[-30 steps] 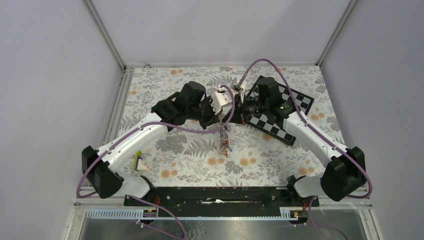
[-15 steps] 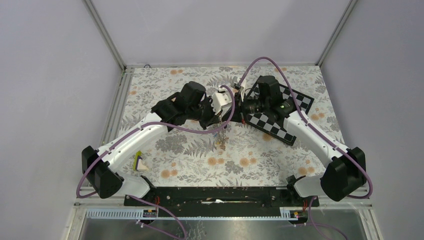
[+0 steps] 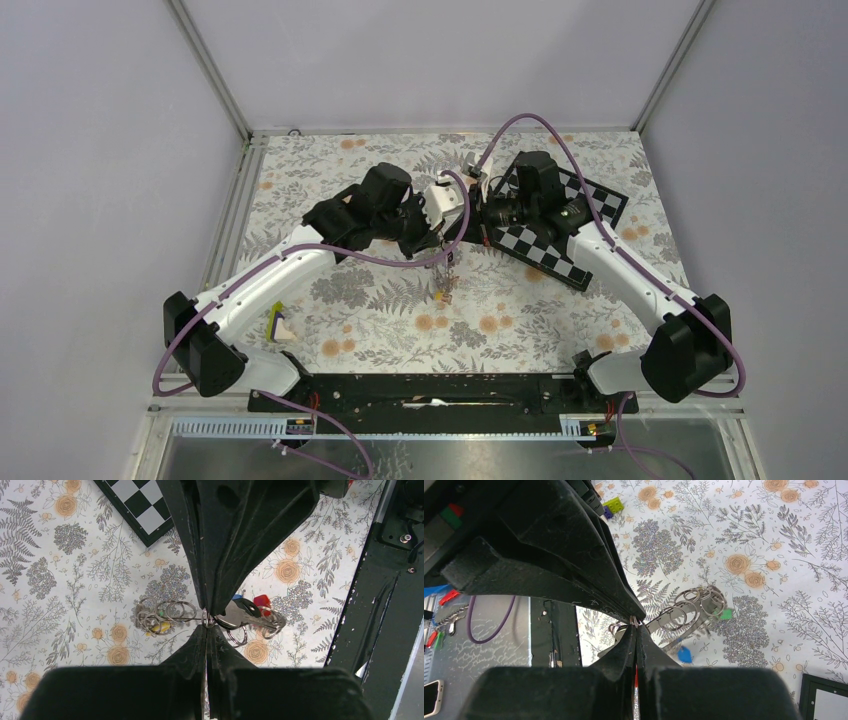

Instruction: Put the keys on the keyring

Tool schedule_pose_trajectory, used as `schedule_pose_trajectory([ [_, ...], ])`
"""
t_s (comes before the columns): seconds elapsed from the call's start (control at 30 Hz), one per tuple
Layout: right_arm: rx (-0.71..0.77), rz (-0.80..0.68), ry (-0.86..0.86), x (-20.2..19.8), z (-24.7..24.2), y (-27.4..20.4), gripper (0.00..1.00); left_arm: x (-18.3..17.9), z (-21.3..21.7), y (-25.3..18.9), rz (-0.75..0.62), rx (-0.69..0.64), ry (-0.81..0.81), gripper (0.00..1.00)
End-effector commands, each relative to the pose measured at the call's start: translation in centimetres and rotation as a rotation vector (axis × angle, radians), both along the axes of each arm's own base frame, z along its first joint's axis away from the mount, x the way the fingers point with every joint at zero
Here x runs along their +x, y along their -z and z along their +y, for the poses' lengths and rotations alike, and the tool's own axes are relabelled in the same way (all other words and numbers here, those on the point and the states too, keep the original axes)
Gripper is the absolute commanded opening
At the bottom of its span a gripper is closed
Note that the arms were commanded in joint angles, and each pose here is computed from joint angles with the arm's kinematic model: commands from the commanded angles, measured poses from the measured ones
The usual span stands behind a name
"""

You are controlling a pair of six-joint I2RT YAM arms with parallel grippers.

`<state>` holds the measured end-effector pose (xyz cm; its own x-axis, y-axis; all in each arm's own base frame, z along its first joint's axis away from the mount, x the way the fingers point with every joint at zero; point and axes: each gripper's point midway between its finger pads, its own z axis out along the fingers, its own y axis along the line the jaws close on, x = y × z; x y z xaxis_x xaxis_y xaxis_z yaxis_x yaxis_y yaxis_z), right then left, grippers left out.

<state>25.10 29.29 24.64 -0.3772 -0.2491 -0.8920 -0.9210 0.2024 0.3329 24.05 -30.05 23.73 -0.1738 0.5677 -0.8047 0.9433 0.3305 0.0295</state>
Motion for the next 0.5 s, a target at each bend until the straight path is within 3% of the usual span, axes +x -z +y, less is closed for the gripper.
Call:
schedule_pose_trajectory([
  [0.0,0.002,-0.064,0.025,0.91,0.20,-1.14,0.00,-0.32,-1.07,-4.06,-0.084,-0.113,0.043,0.00],
  [0.47,-0.004,-0.070,0.046,1.04,-0.69,-0.77,0.00,-0.14,-0.94,-4.45,-0.097,-0.115,0.032,0.00],
])
